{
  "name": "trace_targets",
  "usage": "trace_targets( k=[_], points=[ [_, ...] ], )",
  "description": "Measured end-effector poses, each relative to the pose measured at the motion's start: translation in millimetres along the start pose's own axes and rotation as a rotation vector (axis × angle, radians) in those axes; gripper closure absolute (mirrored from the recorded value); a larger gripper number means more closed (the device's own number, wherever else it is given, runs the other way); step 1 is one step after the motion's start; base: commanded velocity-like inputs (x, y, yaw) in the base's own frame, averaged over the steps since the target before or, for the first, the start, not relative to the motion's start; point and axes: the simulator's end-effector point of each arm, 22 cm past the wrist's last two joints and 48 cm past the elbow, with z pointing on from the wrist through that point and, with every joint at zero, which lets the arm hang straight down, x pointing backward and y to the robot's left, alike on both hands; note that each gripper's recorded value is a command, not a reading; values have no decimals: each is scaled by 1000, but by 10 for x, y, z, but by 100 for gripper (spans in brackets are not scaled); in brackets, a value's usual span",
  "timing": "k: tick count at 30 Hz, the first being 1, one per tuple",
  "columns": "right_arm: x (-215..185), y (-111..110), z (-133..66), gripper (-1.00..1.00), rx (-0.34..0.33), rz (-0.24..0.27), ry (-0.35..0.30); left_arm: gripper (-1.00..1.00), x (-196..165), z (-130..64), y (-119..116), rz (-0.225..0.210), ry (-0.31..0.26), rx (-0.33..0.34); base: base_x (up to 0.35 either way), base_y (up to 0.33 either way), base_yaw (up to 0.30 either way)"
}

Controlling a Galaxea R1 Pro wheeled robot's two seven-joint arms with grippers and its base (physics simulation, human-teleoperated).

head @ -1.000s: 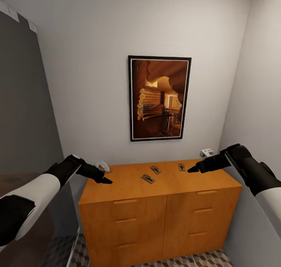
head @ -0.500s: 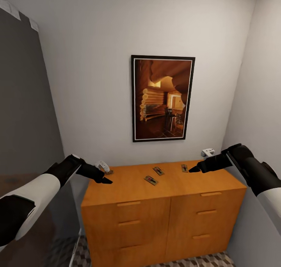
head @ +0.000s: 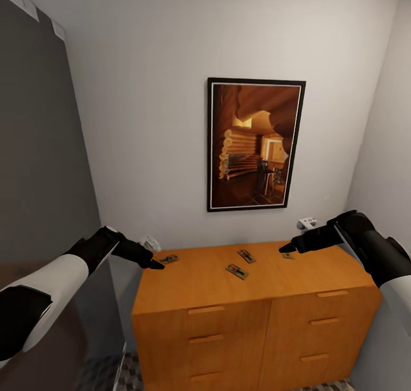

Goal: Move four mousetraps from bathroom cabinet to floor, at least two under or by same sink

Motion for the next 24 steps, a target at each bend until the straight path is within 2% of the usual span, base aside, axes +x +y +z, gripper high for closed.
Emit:
trace_targets(
  k=[24],
  points=[
    [27,-53,-23,-100,10,0,6,-100,-28,62,8,8,8,-29,28,15,0]
  ],
)
